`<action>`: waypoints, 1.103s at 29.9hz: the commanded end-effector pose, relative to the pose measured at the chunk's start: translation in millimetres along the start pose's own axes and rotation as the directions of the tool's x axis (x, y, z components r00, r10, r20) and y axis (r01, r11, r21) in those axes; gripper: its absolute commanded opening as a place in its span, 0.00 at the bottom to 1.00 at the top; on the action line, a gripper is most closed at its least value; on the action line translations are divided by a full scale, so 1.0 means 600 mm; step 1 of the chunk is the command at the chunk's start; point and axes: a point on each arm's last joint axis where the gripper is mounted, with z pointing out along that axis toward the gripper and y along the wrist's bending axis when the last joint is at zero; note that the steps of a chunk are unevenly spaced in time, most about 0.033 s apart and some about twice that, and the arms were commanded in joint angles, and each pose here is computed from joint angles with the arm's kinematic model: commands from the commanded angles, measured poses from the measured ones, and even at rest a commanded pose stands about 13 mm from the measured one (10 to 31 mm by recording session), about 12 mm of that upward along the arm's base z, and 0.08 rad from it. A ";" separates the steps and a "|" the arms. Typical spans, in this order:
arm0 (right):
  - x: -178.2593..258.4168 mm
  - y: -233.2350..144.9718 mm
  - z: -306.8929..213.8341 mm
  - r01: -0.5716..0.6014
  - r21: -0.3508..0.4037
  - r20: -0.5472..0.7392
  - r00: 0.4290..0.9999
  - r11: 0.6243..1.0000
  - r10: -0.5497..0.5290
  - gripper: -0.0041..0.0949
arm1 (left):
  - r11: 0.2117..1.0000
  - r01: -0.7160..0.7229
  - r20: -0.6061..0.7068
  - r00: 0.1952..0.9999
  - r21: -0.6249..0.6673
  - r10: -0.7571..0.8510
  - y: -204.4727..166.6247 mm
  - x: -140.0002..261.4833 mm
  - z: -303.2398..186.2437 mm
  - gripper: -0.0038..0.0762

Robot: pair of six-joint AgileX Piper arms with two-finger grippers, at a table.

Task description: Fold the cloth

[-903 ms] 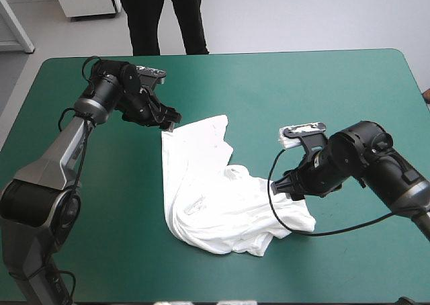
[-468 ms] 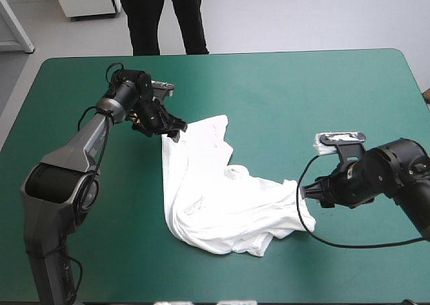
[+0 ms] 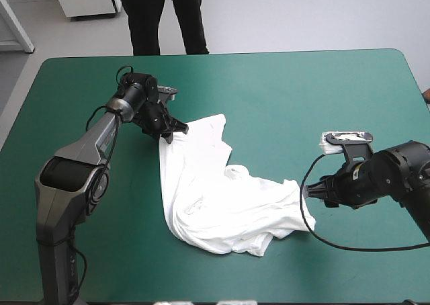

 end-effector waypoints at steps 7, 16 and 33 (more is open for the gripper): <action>0.028 -0.010 0.031 0.021 0.018 -0.079 0.997 1.000 -0.020 0.54 | 1.000 -0.009 0.061 0.998 0.021 0.007 -0.007 -0.003 -0.039 0.04; 0.020 0.010 0.098 0.055 -0.016 -0.086 0.995 0.998 -0.056 0.54 | 0.999 -0.002 0.063 0.998 0.042 -0.001 -0.010 -0.004 -0.039 0.04; 0.008 0.042 0.227 0.105 0.033 -0.155 0.983 0.994 -0.099 0.53 | 0.999 -0.004 0.066 0.998 0.042 0.001 -0.010 -0.004 -0.039 0.04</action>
